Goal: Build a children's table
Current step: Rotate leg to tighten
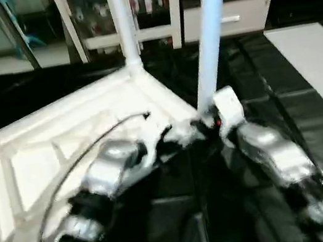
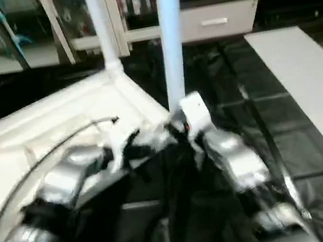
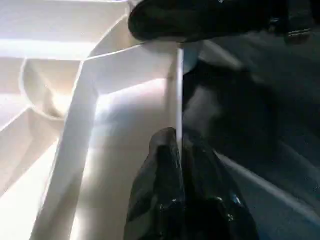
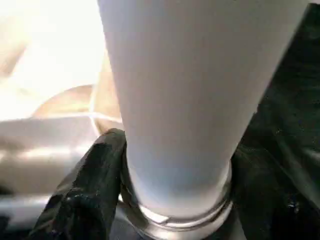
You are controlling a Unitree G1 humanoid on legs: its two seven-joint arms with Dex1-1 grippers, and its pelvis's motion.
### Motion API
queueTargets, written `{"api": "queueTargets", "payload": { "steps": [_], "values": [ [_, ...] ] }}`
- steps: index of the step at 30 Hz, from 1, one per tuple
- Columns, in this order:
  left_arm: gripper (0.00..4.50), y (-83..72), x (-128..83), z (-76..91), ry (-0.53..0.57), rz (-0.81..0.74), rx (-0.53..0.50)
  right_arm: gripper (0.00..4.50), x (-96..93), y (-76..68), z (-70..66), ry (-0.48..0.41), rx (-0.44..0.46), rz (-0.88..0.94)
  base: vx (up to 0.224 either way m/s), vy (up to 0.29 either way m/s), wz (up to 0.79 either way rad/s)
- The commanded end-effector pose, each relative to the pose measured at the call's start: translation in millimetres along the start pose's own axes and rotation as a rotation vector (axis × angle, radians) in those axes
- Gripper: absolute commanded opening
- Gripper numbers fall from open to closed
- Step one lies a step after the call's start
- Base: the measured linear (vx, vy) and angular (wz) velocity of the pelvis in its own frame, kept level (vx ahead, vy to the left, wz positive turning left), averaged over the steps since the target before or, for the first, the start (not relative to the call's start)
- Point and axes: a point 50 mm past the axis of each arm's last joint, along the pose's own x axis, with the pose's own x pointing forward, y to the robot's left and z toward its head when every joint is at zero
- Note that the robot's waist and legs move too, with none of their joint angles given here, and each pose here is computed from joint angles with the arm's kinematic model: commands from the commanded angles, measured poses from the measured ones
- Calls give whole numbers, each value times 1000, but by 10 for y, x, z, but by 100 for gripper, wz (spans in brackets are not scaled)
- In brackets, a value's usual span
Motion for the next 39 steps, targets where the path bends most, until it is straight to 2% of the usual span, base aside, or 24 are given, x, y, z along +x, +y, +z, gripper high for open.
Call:
{"api": "queueTargets", "payload": {
  "steps": [1,3,6,7,8,10,11,13,15,18,19,21,22,24,25,26,28,30,31,37,39],
  "values": [
    [0,98,50,23,12,168,-16,267,88,80,-156,80,55,-83,0,0,0],
    [0,92,115,72,-4,230,-10,267,162,191,-150,91,85,-125,0,0,0],
    [0,77,142,95,-13,239,-12,267,193,260,-143,90,99,-130,0,0,0],
    [0,51,181,114,-18,232,-12,267,238,364,-106,62,163,-119,0,0,0],
    [0,51,181,114,-18,232,-12,267,238,365,-105,62,163,-119,0,0,0],
    [0,58,163,88,-12,215,0,267,241,425,11,-16,206,-48,0,0,0],
    [0,66,151,73,-8,208,4,302,233,436,64,-51,205,-18,0,0,0],
    [0,75,139,67,-20,195,22,337,221,427,125,-94,220,11,0,0,0],
    [0,78,136,67,-25,191,29,338,217,421,142,-107,225,18,0,0,0],
    [0,88,92,21,-23,156,60,369,154,347,179,-147,243,78,0,0,0],
    [0,84,44,-28,-12,109,83,380,74,291,183,-163,213,156,0,0,0],
    [0,76,15,-50,-4,78,91,389,23,264,179,-163,188,199,0,0,0],
    [0,59,-66,-80,8,-5,102,406,-102,200,156,-120,141,307,0,0,0],
    [0,46,-98,-86,10,-43,117,425,-145,169,149,-106,114,335,0,0,0],
    [0,22,-148,-96,12,-103,131,428,-211,113,134,-93,46,377,0,0,0],
    [0,22,-148,-96,12,-103,131,428,-211,113,134,-93,46,377,0,0,0],
    [0,-32,-269,-121,17,-231,164,428,-407,-3,85,-56,-104,506,0,0,0],
    [0,-68,-342,-142,21,-305,188,428,-550,-52,57,-29,-176,590,0,0,0],
    [0,-120,-430,-162,21,-391,203,428,-725,-98,17,12,-249,687,0,0,0],
    [0,-231,-617,-203,56,-543,203,428,-1049,-195,-113,150,-343,840,0,0,0],
    [0,-238,-633,-203,60,-552,203,428,-1080,-206,-138,168,-349,853,0,0,0]
  ]
}}
